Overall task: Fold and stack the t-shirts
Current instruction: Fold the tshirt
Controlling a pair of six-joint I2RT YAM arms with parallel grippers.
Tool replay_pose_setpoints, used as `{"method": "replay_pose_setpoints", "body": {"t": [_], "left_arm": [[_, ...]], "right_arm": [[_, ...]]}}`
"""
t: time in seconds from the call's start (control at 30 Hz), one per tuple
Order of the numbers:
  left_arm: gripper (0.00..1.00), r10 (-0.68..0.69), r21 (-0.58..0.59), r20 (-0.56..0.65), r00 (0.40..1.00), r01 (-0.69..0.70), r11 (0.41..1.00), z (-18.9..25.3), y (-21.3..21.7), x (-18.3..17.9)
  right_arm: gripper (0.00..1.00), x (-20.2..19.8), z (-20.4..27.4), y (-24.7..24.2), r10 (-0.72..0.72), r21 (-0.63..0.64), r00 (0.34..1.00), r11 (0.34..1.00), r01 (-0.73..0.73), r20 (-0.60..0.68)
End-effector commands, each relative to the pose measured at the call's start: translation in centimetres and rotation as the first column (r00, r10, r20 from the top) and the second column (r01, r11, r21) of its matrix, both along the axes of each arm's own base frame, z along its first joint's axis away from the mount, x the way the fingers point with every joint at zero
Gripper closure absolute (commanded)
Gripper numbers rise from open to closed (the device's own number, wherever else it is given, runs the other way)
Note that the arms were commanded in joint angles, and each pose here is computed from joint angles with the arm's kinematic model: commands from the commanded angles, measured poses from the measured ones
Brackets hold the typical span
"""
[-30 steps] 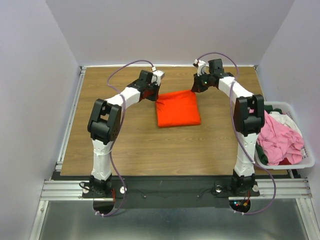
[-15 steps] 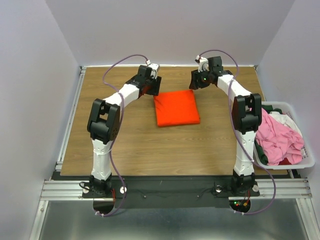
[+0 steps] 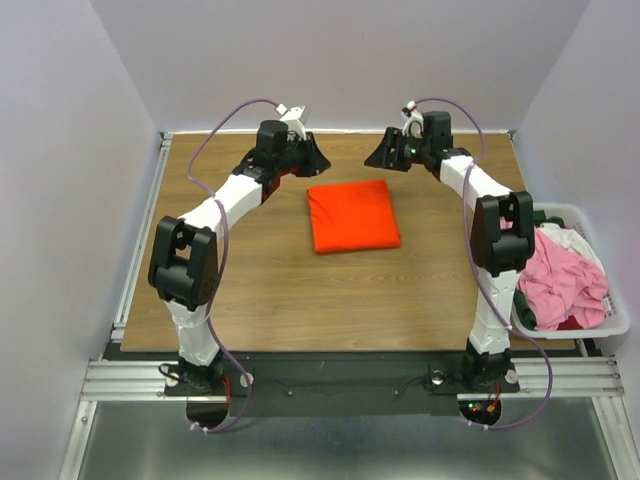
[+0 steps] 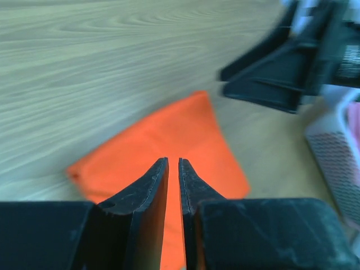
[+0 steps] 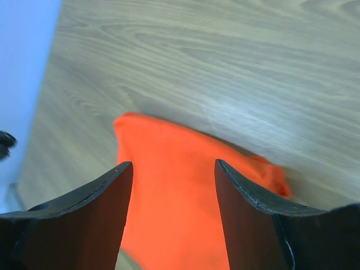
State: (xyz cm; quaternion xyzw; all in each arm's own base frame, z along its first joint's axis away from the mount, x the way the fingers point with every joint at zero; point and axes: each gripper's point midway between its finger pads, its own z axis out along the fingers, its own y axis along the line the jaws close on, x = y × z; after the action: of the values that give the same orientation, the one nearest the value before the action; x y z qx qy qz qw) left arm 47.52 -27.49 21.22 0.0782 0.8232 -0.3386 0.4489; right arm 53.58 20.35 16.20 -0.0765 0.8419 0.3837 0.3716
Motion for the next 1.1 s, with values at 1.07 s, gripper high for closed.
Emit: {"method": "replay_pose_setpoints", "body": {"t": [1.07], "left_arm": [[0.61, -0.028, -0.163, -0.085, 0.996, 0.013, 0.987, -4.6, 2.9, -1.8]], "right_arm": [[0.35, -4.1, -0.3, -0.8, 0.045, 0.205, 0.997, 0.978, -0.033, -0.055]]}}
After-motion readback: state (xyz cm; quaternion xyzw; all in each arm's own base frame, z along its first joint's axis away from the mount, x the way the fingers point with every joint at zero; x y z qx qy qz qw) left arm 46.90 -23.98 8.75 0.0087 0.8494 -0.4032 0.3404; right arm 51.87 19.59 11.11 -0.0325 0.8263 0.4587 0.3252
